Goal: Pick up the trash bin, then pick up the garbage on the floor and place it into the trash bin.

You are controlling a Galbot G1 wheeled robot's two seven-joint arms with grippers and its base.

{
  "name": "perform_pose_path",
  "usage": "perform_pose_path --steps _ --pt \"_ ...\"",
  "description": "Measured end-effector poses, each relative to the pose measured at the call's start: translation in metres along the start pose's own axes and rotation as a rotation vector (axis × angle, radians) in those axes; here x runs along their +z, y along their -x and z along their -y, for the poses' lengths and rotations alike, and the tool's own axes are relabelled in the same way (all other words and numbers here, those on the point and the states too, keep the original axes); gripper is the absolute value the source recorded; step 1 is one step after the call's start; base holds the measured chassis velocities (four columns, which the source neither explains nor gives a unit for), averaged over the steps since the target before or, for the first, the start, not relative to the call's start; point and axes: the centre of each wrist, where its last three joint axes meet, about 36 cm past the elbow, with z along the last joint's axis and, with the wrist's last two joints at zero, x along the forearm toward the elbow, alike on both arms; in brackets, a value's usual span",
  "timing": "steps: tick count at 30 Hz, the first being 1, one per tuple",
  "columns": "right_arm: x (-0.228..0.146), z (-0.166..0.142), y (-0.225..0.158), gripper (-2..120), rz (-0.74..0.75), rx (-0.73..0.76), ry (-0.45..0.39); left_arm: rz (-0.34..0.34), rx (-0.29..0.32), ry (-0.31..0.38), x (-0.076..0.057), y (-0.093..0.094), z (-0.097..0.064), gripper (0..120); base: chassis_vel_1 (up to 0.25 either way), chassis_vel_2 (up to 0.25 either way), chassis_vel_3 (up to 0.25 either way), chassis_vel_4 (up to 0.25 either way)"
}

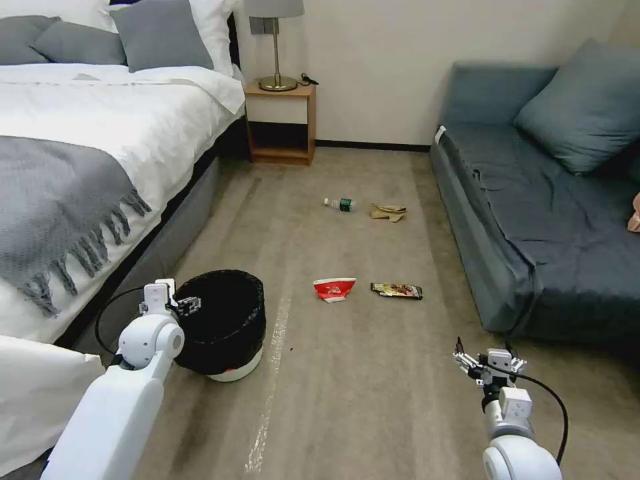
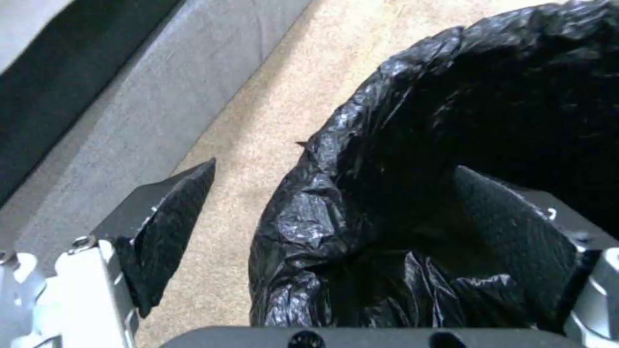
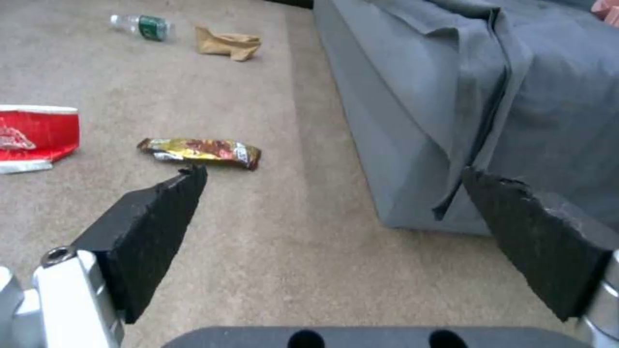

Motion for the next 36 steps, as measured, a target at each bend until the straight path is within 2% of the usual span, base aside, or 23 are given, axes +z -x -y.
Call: perform_pose_path --steps 7,20,23,26,28,29,31,33,35,36 --pt "0.006 -0.006 0.006 100 0.0 -0.015 0.001 -0.045 -0.011 -0.031 0.003 0.018 0.0 100 0.0 0.0 0.0 0.0" --pt "0.012 -0.011 0.007 100 -0.01 -0.028 -0.008 -0.077 -0.039 -0.04 0.002 0.036 -0.001 100 0.0 0.0 0.0 0.0" --pt "0.013 -0.013 0.007 100 -0.007 -0.033 -0.007 -0.09 -0.038 -0.041 0.005 0.039 0.0 97 0.0 0.0 0.0 0.0" --pt "0.014 -0.014 0.006 100 -0.007 -0.039 -0.009 -0.098 -0.036 -0.04 0.008 0.041 0.001 90 0.0 0.0 0.0 0.0" --pt "0.015 -0.017 0.005 100 -0.009 -0.043 -0.009 -0.11 -0.03 -0.042 0.012 0.043 0.002 77 0.0 0.0 0.0 0.0" --pt "0.015 -0.017 0.005 100 -0.009 -0.043 -0.009 -0.11 -0.03 -0.042 0.012 0.043 0.002 77 0.0 0.0 0.0 0.0" --pt "0.016 -0.019 0.005 100 -0.011 -0.047 -0.005 -0.112 -0.027 -0.044 0.014 0.044 0.003 65 0.0 0.0 0.0 0.0" --pt "0.016 -0.019 0.005 100 -0.011 -0.047 -0.005 -0.112 -0.027 -0.044 0.015 0.044 0.003 65 0.0 0.0 0.0 0.0" --pt "0.018 -0.022 0.006 100 -0.015 -0.05 -0.004 -0.114 -0.025 -0.044 0.016 0.044 0.003 52 0.0 0.0 0.0 0.0" --pt "0.018 -0.022 0.006 100 -0.015 -0.05 -0.004 -0.114 -0.025 -0.044 0.016 0.044 0.003 52 0.0 0.0 0.0 0.0"
